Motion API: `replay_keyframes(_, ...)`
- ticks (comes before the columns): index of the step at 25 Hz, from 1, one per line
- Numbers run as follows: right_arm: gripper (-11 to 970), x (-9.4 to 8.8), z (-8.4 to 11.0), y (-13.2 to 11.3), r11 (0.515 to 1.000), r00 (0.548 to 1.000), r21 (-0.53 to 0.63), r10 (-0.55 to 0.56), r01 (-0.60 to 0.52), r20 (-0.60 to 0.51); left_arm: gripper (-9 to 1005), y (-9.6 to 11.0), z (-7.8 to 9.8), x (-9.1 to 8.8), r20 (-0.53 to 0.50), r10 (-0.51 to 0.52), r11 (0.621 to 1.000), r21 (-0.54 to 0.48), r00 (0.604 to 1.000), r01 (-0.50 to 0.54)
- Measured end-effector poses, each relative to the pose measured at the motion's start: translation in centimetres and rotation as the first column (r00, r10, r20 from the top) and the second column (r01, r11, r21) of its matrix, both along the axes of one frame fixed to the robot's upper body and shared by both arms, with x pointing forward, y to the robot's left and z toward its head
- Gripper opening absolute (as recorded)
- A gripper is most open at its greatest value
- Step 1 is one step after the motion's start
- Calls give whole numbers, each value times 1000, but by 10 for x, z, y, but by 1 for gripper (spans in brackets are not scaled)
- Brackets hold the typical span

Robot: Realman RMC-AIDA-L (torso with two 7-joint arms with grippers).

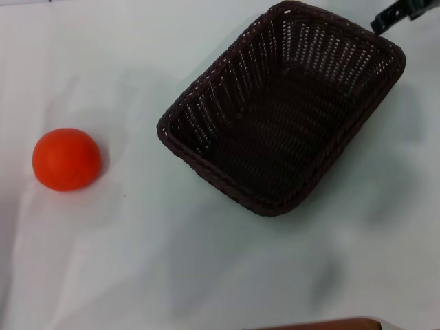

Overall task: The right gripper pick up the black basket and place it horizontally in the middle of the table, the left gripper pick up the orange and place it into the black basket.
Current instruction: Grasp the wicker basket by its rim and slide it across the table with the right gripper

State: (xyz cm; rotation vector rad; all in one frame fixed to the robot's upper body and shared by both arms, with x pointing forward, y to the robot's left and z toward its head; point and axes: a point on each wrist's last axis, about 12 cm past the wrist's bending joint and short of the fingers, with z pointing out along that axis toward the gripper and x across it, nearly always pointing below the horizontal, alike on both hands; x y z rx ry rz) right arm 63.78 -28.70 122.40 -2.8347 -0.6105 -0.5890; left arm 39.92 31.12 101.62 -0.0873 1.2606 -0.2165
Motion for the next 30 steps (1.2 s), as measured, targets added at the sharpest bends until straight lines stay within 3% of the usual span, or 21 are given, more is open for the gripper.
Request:
replay_keyframes(3,849,5,-18,0,1000,1000,30,-4,4,6,828,0,0,0,0,0,1000,0,1000,0)
replay_keyframes(8,696,11,-36,-1,999,999,40,-19,17,46,828,-1,1,2,2,-4,1000,0,1000,4)
replay_keyframes(12,699,14,-47,1,999,998,43,-25,23,64,828,-1,1,4,7,-8,1000,0,1000,8)
replay_keyframes(25,704,24,-67,19,994,995,113,-9,-3,100,828,-2,1,7,1,-7,1000,-1,1000,7)
replay_keyframes(30,606,22,-69,21,993,996,121,6,-17,89,828,-1,1,8,3,-1,1000,4,1000,1)
